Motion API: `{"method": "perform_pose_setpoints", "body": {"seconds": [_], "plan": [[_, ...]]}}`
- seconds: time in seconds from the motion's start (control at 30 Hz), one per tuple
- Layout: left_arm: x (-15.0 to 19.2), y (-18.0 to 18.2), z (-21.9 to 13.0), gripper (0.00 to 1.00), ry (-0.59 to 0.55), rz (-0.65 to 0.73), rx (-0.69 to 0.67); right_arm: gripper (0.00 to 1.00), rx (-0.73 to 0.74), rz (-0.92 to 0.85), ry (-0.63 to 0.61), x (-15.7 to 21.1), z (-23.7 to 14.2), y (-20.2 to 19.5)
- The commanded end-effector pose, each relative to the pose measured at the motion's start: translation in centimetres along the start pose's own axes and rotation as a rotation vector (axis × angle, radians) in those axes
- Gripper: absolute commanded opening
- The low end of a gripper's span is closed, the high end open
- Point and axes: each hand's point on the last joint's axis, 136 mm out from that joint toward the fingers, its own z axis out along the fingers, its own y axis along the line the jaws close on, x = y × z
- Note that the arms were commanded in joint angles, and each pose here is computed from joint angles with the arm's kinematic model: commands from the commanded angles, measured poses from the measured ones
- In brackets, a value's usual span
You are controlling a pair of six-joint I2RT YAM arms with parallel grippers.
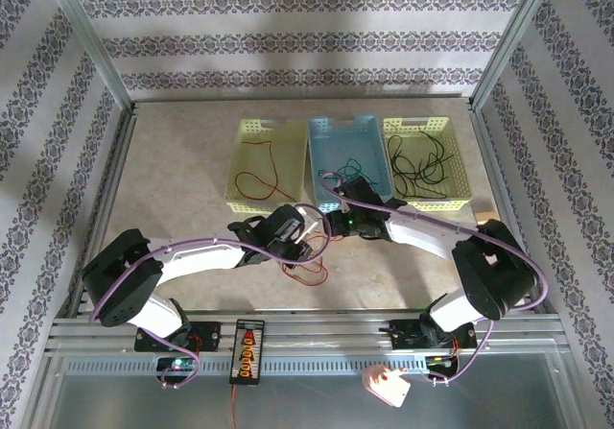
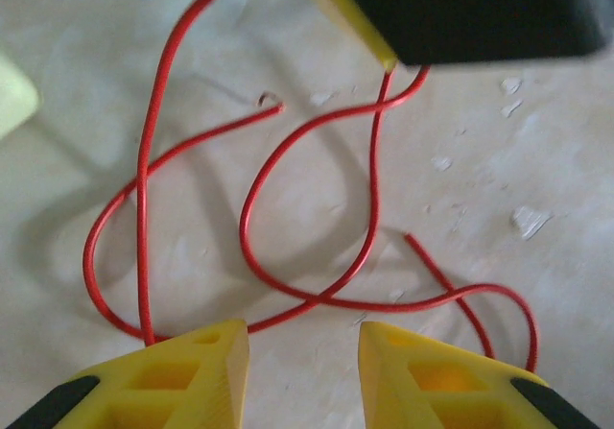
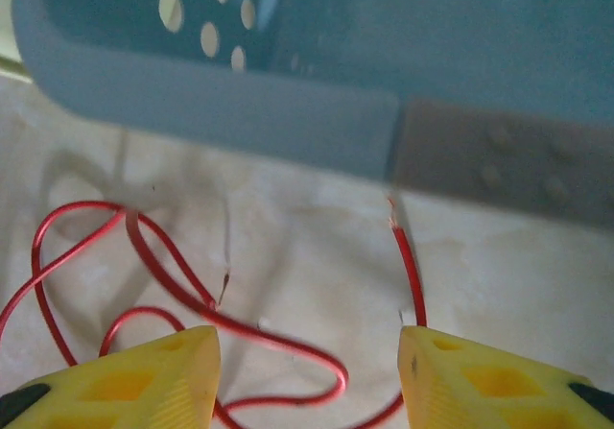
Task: Untangle the cables
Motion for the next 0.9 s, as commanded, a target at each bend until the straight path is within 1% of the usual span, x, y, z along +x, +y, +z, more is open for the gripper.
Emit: {"method": "perform_pose_setpoints", "body": {"seconds": [0.0,0.07,0.2,0.23,0.27,0.37,0.5,0.7,0.87], "plan": [[0.5,0.0,-0.4,0.35,-0.016,-0.027,-0.017,0.46,-0.002,-0.033,-0.010,-0.7,1.1,0.8],[0.8,0.1,-0.4,0.35,-0.012,-0.035,-0.018,0.38,0.006,-0.034,0.002,-0.3,1.7,0.7],[1.0,0.1,-0.2,0.36,-0.008,-0.038,-0.016,0.08,0.029,-0.035,-0.002,-0.1,2.0,0.4],[1.0,0.1,-0.1,0.36,-0.006,-0.034,-0.017,0.03,0.033,-0.038,-0.015,-0.2,1.6,0.4],[1.1,0.2,0.0,0.36,-0.002,-0.031,-0.020,0.01,0.033,-0.043,-0.030,-0.4,1.2,0.5],[1.3,0.2,0.5,0.36,0.015,-0.016,-0.024,0.00,0.035,-0.070,-0.109,-1.5,-1.4,1.0],[1.8,0.2,1.2,0.36,0.036,-0.012,-0.020,0.00,0.014,-0.085,-0.242,-3.0,-6.2,1.5],[2.8,0.2,2.5,0.36,0.064,-0.023,-0.013,0.00,0.015,-0.069,-0.489,-5.6,-13.9,1.4],[3.5,0.2,3.2,0.36,0.075,-0.042,-0.009,0.00,0.088,-0.045,-0.685,-7.8,-20.1,0.2]]}}
